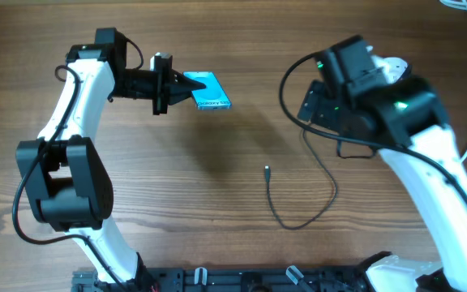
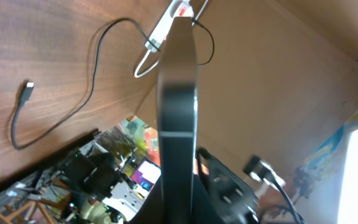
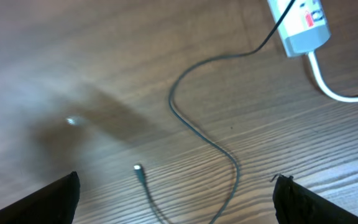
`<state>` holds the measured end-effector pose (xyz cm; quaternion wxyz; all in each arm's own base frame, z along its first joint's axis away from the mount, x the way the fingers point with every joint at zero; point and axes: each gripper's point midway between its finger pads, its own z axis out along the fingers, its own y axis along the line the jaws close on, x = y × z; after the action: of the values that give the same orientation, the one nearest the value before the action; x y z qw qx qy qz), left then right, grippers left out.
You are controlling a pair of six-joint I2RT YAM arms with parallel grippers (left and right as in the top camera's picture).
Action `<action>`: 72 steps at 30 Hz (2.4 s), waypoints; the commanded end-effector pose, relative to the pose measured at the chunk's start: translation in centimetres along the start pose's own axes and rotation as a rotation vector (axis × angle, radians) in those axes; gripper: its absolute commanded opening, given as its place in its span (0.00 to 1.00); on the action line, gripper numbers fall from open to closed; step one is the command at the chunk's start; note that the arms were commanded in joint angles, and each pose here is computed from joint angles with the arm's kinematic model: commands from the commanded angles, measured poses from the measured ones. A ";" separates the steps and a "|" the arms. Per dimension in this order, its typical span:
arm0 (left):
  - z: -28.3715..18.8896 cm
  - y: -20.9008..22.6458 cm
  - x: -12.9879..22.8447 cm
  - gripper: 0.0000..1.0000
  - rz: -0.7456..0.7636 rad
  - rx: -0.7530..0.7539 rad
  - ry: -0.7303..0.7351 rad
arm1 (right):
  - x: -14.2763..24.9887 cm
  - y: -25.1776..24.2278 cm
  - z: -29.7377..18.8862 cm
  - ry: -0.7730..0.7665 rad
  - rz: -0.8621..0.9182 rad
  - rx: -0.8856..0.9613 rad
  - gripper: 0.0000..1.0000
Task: Plug charger to phone and switch on socket
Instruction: 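Release the phone from the right gripper and move right arm toward cable, then lower the right gripper over the black USB-C plug and grasp it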
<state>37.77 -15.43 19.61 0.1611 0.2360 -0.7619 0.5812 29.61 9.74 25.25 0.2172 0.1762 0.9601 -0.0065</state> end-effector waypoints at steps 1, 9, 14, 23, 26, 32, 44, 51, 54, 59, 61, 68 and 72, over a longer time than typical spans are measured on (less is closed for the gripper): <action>-0.7 -2.0 2.4 0.04 -0.013 0.096 0.063 | 1.6 -0.3 3.9 0.061 -0.055 0.049 1.00; -1.1 -3.8 4.2 0.04 -0.023 0.217 0.138 | 4.5 0.9 9.0 0.181 -0.122 -0.077 1.00; -1.2 -3.9 4.2 0.04 -0.024 0.221 0.140 | 5.7 0.6 10.4 0.206 -0.128 -0.070 1.00; -1.3 -4.1 4.6 0.04 -0.062 0.237 0.153 | 7.6 1.2 12.1 0.252 -0.133 -0.128 1.00; -1.3 -4.1 4.6 0.04 -0.062 0.237 0.153 | 9.1 2.3 12.6 0.299 -0.212 -0.218 1.00; -1.3 -4.1 4.6 0.04 -0.072 0.236 0.155 | 11.1 2.4 13.2 0.344 -0.279 -0.242 0.96; -1.3 -4.1 4.5 0.04 -0.072 0.237 0.154 | 13.5 2.8 15.1 0.329 -0.294 -0.238 0.63; -1.3 -4.1 4.5 0.04 -0.078 0.236 0.155 | 14.4 4.2 15.7 0.330 -0.264 -0.251 0.65; -1.4 -4.1 4.5 0.04 -0.099 0.236 0.155 | 15.4 4.8 16.1 0.348 -0.269 -0.244 0.65; -2.4 -4.1 3.9 0.04 -0.106 0.252 0.133 | 16.5 5.0 17.4 0.373 -0.271 -0.207 0.65; -2.9 -4.1 3.6 0.04 -0.108 0.262 0.119 | 16.6 5.1 17.8 0.378 -0.273 -0.201 0.65; -5.4 -3.9 2.4 0.04 -0.117 0.297 0.058 | 16.1 5.3 17.9 0.356 -0.283 -0.182 0.57; -6.0 -3.9 2.1 0.04 -0.116 0.305 0.045 | 16.4 5.4 17.8 0.349 -0.304 -0.175 0.56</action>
<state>38.04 -11.42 23.54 0.1872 0.2964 -0.6609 0.6636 24.65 18.45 2.48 0.0487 0.0135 0.9949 0.0878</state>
